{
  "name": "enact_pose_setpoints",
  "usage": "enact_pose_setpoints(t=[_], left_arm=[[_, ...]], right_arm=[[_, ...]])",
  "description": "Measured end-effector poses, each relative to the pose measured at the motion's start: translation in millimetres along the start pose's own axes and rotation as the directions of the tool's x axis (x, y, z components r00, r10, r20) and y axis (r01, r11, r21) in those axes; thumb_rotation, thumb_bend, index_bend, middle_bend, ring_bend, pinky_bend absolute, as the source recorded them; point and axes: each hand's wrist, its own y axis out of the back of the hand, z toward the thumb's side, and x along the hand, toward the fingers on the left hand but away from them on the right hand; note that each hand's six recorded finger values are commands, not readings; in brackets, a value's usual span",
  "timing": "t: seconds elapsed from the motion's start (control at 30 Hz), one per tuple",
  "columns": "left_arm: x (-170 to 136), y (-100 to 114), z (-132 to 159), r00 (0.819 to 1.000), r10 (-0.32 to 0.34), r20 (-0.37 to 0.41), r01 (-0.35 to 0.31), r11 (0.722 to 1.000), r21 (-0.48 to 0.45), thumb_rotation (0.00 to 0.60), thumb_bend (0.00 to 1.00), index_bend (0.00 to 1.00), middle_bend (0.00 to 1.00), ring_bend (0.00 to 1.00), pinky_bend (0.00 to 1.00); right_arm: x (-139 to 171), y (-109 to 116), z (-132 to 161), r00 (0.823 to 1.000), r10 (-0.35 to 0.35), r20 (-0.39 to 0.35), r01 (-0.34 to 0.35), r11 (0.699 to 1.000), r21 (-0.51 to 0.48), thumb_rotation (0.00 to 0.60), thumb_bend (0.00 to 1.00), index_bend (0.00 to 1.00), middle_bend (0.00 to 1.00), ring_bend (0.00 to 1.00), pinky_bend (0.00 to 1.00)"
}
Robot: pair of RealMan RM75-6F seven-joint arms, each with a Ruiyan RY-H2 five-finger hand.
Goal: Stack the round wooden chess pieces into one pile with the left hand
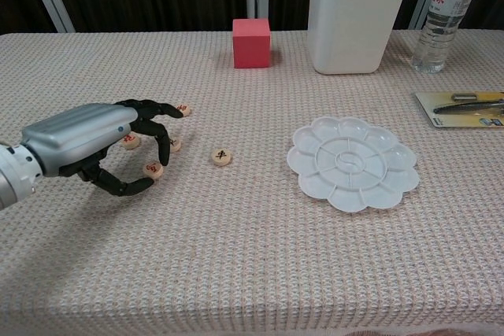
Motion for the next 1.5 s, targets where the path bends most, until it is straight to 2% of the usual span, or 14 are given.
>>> enact_pose_setpoints(t=[0.23,0.53,1.5], left_arm=[[8.7,9.0,-13.4,0.999,0.01,-0.043,-0.009,1.0,0.004,0.6,0.35,0.5,0.07,0.0,0.0],[15.5,24.3,-37.1,0.994,0.032,-0.104,-0.026,0.998,0.058,0.6,0.35,0.5,0.07,0.0,0.0],[23.0,17.5,-56.0,0.991,0.021,-0.132,-0.014,0.999,0.047,0.6,0.35,0.5,0.07,0.0,0.0]], right_arm=[[0.5,0.2,0.1,1.0,-0.001,-0.001,0.001,1.0,-0.001,0.6,0.08,0.0,0.0,0.0,0.0],[0.4,1.2,-1.0,1.0,-0.001,0.002,0.001,1.0,-0.003,0.6,0.08,0.0,0.0,0.0,0.0],[-0.9,0.0,2.1,1.0,0.005,-0.002,-0.005,1.0,0.005,0.6,0.09,0.0,0.0,0.0,0.0]])
